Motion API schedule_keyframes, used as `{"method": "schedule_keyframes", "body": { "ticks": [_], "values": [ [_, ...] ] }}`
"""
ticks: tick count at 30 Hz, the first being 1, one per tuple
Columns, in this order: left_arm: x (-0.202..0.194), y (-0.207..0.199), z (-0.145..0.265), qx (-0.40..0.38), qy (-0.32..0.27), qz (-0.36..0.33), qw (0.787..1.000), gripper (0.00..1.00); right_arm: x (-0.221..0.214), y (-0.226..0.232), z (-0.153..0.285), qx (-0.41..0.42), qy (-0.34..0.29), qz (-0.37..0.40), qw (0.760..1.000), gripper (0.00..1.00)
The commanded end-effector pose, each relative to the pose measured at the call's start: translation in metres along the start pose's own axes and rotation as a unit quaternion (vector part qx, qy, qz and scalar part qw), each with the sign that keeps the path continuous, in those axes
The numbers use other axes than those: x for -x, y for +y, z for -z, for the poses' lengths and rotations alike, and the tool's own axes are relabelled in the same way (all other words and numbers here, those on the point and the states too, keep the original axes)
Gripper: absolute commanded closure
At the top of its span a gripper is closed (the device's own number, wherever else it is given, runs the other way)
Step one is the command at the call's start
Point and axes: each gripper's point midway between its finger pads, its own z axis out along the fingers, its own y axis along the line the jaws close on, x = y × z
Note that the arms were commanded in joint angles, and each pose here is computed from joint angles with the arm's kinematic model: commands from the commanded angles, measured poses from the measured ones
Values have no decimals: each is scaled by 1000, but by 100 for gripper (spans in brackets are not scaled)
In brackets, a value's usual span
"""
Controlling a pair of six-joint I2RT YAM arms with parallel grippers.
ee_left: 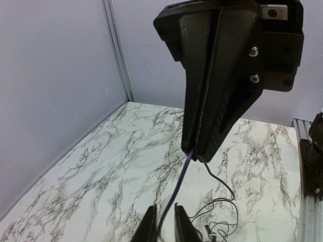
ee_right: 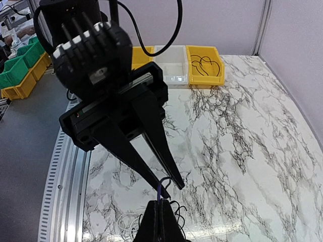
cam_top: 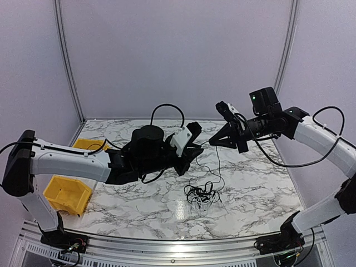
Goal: Untangle the cables
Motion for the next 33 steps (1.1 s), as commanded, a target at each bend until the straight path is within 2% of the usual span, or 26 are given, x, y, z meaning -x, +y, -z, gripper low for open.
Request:
{"method": "schedule_keyframes", "body": {
  "ticks": [1,2,4,10,16,20,25,33],
  "values": [
    [16,6,1,0,-15,-2,1000,96,7,8,2,3,-15,20,1000,100],
    [15,9,2,6,-15,0,1000,100,6,7,1,3,-15,19,1000,100],
    [11,19,7,34,-8,7,999,100,3,4,-1,-3,-12,16,1000,100],
    [-6,53,48,121,13,35,992,100,-29,-26,-15,-65,16,9,998,69],
    [-28,91,93,235,45,49,970,100,-92,-62,-39,-128,64,-14,990,53],
    [-39,106,113,285,59,51,955,100,-130,-68,-59,-119,94,-44,987,49],
    [-43,117,127,319,63,59,944,100,-155,-57,-83,-96,123,-60,986,47],
    [-23,144,156,400,50,63,913,100,-194,-38,-111,-63,180,-83,978,42]
  ]
}}
